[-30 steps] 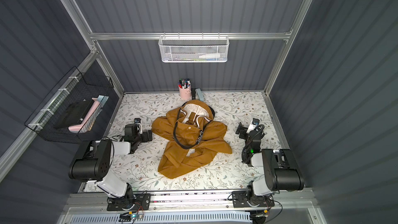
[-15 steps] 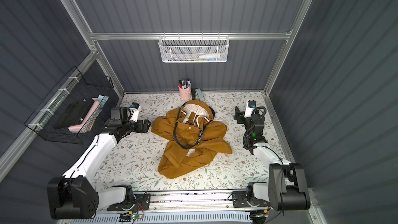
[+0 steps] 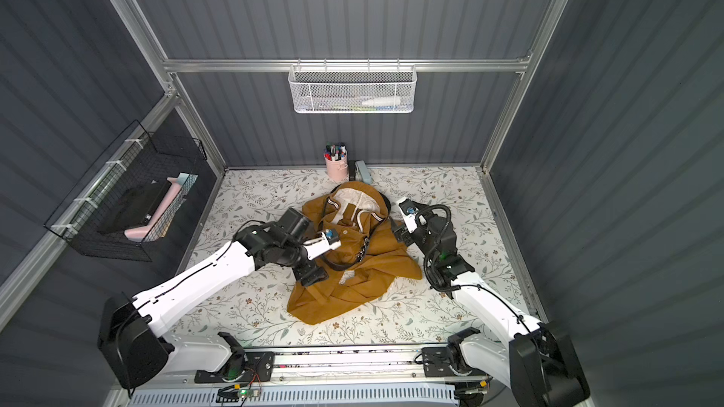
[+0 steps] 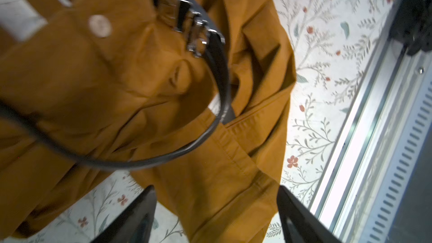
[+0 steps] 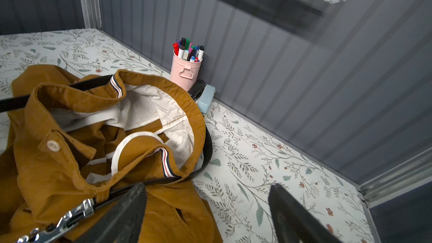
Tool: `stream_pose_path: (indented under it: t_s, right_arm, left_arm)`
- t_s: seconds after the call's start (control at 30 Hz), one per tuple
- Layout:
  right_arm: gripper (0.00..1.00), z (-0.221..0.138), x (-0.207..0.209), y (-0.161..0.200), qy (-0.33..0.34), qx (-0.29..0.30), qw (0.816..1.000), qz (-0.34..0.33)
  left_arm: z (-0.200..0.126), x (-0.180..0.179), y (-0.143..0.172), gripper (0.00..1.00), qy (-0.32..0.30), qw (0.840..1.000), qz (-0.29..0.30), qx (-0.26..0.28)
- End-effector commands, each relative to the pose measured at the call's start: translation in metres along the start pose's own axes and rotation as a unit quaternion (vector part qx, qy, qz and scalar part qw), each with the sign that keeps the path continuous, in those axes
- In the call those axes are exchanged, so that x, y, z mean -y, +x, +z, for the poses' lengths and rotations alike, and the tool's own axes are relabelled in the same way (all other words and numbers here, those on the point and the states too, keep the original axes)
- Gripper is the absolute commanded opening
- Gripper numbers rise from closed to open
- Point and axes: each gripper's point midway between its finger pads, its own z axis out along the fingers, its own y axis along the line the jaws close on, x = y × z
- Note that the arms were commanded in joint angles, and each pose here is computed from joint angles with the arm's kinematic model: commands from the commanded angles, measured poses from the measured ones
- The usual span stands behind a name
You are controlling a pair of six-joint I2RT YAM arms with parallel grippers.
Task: Remove the belt from the trousers
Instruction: Adjust the trousers at the center of the board.
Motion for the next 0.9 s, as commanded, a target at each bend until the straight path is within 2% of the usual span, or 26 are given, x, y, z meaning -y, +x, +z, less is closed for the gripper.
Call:
stream_pose_path:
  t_s: [0.0, 0.1, 0.27, 0.4, 0.47, 0.57, 0.67, 0.7, 0.73, 0.8, 0.87]
  right_arm:
    - [0.83, -0.008, -0.006, 0.015, -0.006, -0.025, 0.999, -0.023]
    - [0.83, -0.017, -0.01, 0.018, -0.008, -0.026, 0.999, -0.02]
    - [0.82, -0.026, -0.015, 0.018, -0.005, -0.018, 1.0, -0.021]
    - [0.82, -0.026, -0.019, 0.02, -0.003, -0.025, 0.999, -0.027]
    - [0.82, -0.025, -0.021, 0.022, -0.005, -0.027, 0.999, -0.03]
    - [0.82, -0.024, -0.023, 0.022, -0.006, -0.029, 0.999, -0.032]
    - [0.82, -0.023, -0.025, 0.022, -0.007, -0.029, 0.999, -0.029]
    - [0.82, -0.024, -0.025, 0.022, -0.008, -0.03, 0.999, -0.029]
    - [0.82, -0.024, -0.026, 0.022, -0.009, -0.03, 0.999, -0.028]
    - [0.82, -0.025, -0.026, 0.022, -0.008, -0.031, 0.999, -0.026]
    - [0.82, -0.026, -0.027, 0.024, -0.008, -0.031, 0.999, -0.026]
  left_arm:
    - [0.007, 0.005, -0.005, 0.76, -0.019, 0.995, 0.089, -0.032]
    - [0.018, 0.01, -0.019, 0.75, -0.034, 0.987, 0.153, -0.035]
    - [0.023, 0.015, -0.042, 0.75, -0.048, 0.975, 0.216, -0.031]
    - [0.026, 0.012, -0.052, 0.74, -0.056, 0.97, 0.232, -0.036]
    - [0.033, 0.011, -0.056, 0.75, -0.052, 0.973, 0.22, -0.038]
    - [0.054, -0.001, -0.039, 0.74, -0.053, 0.97, 0.216, -0.099]
    - [0.073, -0.003, -0.025, 0.63, -0.033, 0.969, 0.203, -0.135]
    - [0.077, -0.002, -0.022, 0.57, -0.025, 0.97, 0.196, -0.138]
    - [0.08, -0.003, -0.021, 0.49, -0.023, 0.972, 0.19, -0.138]
    - [0.077, -0.005, -0.025, 0.26, -0.028, 0.974, 0.183, -0.129]
    - [0.068, -0.009, -0.033, 0.09, -0.031, 0.979, 0.17, -0.109]
